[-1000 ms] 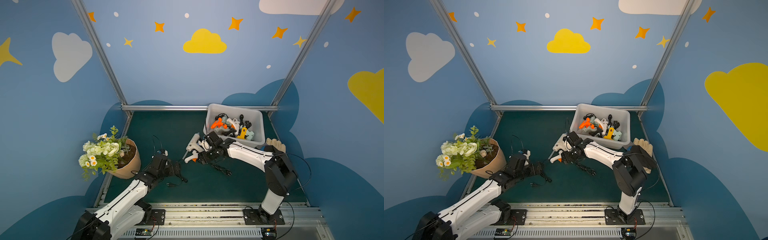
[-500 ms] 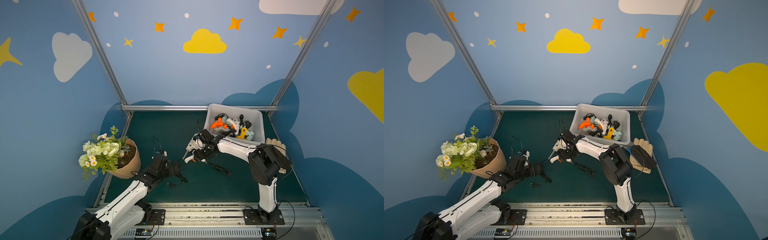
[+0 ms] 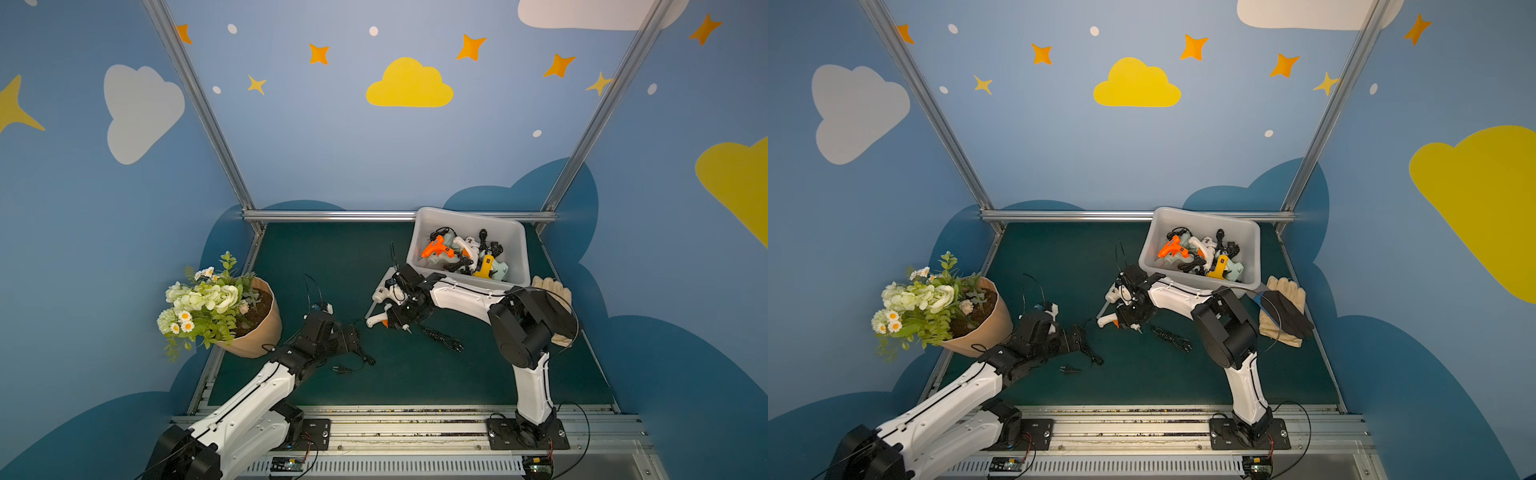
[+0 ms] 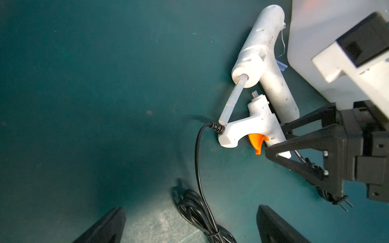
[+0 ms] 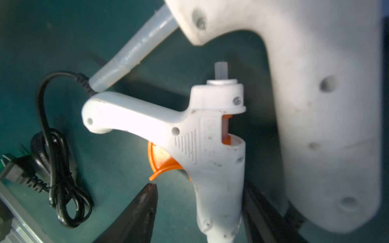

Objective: Put the hot melt glue gun into the storage box
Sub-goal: Pick up the hot melt adhesive gun from the center of the board.

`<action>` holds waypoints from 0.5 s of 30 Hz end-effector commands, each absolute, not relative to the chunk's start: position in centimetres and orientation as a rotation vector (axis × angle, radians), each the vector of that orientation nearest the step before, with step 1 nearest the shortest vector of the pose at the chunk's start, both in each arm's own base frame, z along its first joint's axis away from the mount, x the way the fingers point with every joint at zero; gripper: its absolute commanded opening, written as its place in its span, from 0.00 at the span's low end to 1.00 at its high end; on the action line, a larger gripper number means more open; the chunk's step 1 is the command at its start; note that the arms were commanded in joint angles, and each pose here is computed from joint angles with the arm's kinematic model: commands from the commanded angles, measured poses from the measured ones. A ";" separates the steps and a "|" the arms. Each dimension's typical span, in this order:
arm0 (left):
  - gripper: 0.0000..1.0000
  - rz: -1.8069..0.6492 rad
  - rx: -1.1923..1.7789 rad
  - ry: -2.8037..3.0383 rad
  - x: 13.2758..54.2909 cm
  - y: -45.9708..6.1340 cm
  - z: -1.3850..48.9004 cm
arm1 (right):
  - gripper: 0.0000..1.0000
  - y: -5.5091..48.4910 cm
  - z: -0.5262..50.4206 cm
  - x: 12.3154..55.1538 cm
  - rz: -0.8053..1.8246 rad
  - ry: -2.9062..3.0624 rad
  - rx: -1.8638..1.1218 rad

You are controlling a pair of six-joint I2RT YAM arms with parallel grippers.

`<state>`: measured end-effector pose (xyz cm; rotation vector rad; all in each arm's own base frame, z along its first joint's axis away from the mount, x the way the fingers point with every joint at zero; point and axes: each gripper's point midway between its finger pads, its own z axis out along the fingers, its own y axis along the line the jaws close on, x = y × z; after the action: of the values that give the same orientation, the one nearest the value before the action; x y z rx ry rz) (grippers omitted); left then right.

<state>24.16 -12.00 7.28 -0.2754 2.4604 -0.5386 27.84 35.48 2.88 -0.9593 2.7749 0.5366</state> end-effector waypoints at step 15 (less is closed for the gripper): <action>1.00 -0.517 -0.301 2.448 24.1 -11.5 7.2 | 0.51 34.0 0.2 24.5 0.245 2.822 -1.081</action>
<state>24.21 -11.97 7.23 -0.2829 2.4599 -0.5345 25.59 35.71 2.41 -1.0201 2.7654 0.4419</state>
